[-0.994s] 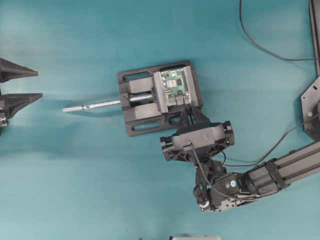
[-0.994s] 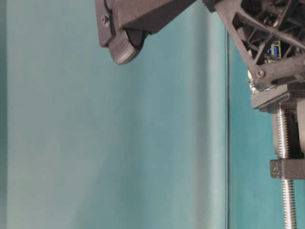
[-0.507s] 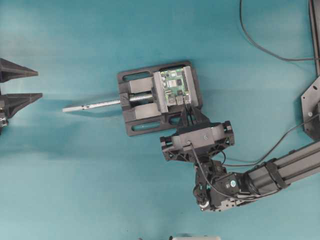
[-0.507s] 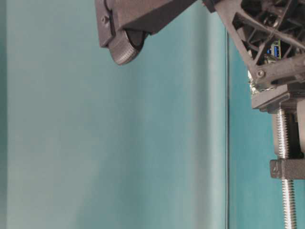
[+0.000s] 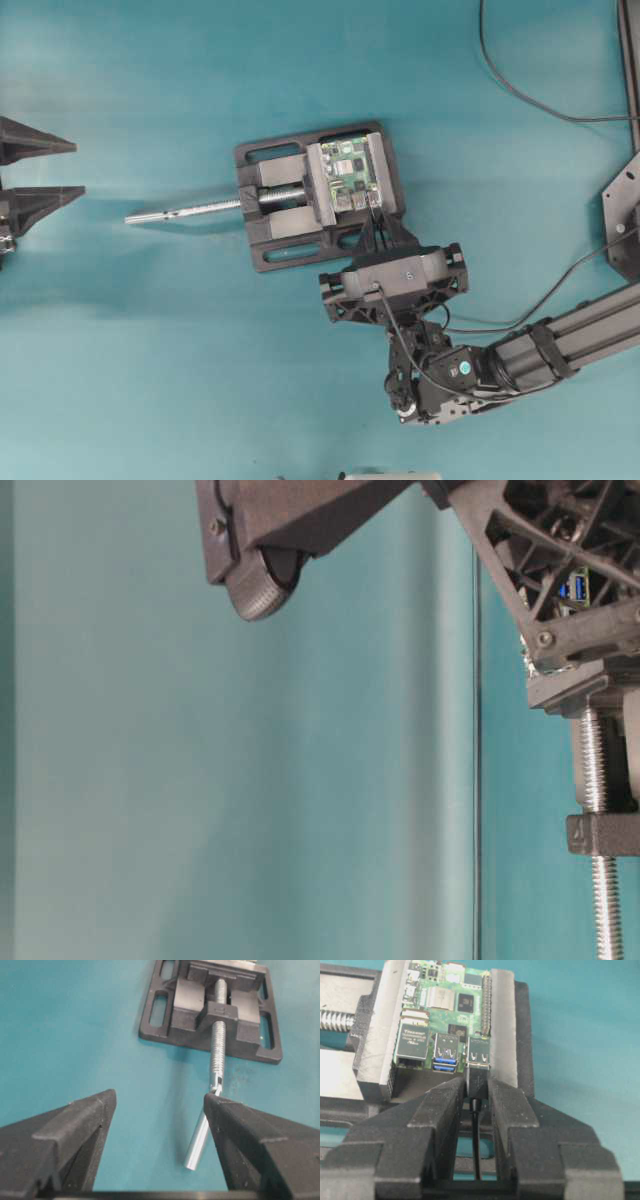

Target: Insert the USB into the fixed PCB.

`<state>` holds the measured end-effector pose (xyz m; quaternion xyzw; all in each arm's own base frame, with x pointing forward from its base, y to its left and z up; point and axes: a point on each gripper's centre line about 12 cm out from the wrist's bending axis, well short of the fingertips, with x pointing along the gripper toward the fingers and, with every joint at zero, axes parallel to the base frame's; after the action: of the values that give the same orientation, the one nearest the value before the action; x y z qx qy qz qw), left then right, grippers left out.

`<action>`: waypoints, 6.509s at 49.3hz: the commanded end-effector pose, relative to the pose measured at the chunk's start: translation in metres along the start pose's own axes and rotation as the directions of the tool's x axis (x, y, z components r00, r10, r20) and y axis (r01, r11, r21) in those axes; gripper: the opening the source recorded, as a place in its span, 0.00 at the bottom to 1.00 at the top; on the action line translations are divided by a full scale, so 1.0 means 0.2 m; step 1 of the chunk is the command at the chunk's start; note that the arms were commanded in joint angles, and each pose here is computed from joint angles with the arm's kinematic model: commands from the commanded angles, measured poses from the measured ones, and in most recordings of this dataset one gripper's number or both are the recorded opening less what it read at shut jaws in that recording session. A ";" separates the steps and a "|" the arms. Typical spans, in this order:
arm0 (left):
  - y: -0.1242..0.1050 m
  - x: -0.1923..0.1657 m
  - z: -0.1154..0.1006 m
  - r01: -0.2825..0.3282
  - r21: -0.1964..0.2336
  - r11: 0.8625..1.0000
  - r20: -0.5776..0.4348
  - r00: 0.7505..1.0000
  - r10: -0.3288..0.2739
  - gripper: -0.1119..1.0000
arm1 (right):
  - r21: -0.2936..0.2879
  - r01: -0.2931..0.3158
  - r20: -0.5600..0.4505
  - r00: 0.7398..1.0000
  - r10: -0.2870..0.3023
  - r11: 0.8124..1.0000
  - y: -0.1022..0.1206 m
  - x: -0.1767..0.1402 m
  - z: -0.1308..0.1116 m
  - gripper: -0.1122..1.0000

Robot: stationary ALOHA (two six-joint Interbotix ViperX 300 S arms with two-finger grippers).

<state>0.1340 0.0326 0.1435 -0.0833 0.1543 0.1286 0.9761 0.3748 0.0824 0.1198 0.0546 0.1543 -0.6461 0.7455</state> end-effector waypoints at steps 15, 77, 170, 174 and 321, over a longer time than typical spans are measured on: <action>0.00 0.00 0.03 0.002 -0.002 1.000 0.012 1.000 -0.002 0.87 | 0.043 -0.030 -0.012 0.999 0.031 0.999 0.02 -0.08 0.06 0.32; 0.00 0.00 0.02 0.001 0.000 1.000 0.009 1.000 -0.001 0.87 | 0.050 -0.064 -0.030 0.997 0.066 0.997 0.02 -0.12 0.06 0.38; 0.00 0.00 0.03 0.002 0.000 1.000 0.012 1.000 -0.002 0.87 | -0.112 -0.819 0.044 0.562 0.826 0.563 -0.82 0.22 0.39 0.72; 0.00 0.00 0.02 0.000 -0.001 1.000 0.011 1.000 0.000 0.87 | -0.115 -0.838 0.038 0.534 0.845 0.534 -0.85 0.23 0.39 0.72; 0.00 0.00 0.03 0.000 -0.001 1.000 0.012 1.000 0.000 0.87 | -0.015 -0.926 0.205 0.366 0.908 0.377 -1.26 0.27 0.34 0.94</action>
<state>0.1340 0.0328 0.1435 -0.0834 0.1543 0.1294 0.9760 0.1436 -0.0264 0.1913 0.1129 0.0068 -0.1277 0.9853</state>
